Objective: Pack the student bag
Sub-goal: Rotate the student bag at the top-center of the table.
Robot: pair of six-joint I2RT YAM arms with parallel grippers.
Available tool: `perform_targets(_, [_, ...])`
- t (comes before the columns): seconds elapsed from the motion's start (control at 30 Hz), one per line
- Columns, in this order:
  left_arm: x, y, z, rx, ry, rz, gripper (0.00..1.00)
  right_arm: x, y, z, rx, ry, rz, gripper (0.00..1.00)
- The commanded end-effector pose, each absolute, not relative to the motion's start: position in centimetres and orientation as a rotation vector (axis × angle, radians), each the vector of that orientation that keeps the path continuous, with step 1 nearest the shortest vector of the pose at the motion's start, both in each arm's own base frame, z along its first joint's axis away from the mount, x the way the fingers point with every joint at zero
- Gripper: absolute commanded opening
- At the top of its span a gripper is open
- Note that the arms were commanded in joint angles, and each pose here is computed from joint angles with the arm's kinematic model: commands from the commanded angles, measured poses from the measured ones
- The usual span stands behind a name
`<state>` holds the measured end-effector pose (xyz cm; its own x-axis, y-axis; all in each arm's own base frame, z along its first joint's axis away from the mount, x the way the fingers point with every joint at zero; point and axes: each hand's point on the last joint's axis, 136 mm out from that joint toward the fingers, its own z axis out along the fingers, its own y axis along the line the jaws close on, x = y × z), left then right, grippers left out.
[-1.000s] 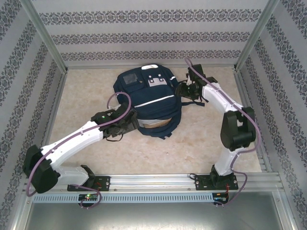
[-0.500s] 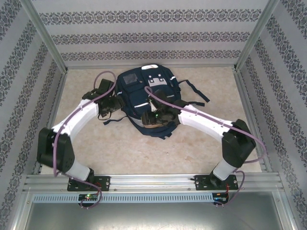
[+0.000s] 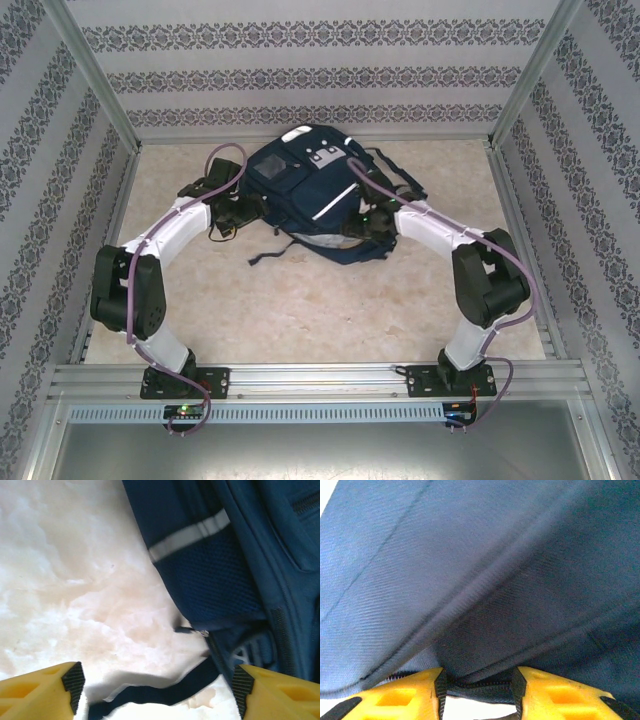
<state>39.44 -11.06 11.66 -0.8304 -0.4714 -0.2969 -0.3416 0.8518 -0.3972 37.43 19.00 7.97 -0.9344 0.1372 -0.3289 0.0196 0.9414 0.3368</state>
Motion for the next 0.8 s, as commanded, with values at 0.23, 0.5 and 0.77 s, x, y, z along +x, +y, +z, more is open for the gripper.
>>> perform_targets(0.23, [41.2, -14.9, 8.4, -0.694, 2.63, -0.754, 0.7, 39.5, 11.5, 12.4, 0.15, 2.651, 0.287, 0.47])
perform_targets(0.5, [43.9, -17.2, 6.6, -0.796, 2.527, -0.864, 0.72, 36.4, 17.1, 15.4, 0.005, 2.529, 0.402, 0.51])
perform_targets(0.77, [46.1, -18.1, 3.6, -0.899, 2.46, -0.899, 0.6, 32.5, 24.7, 15.2, -0.251, 2.438, 0.452, 0.56])
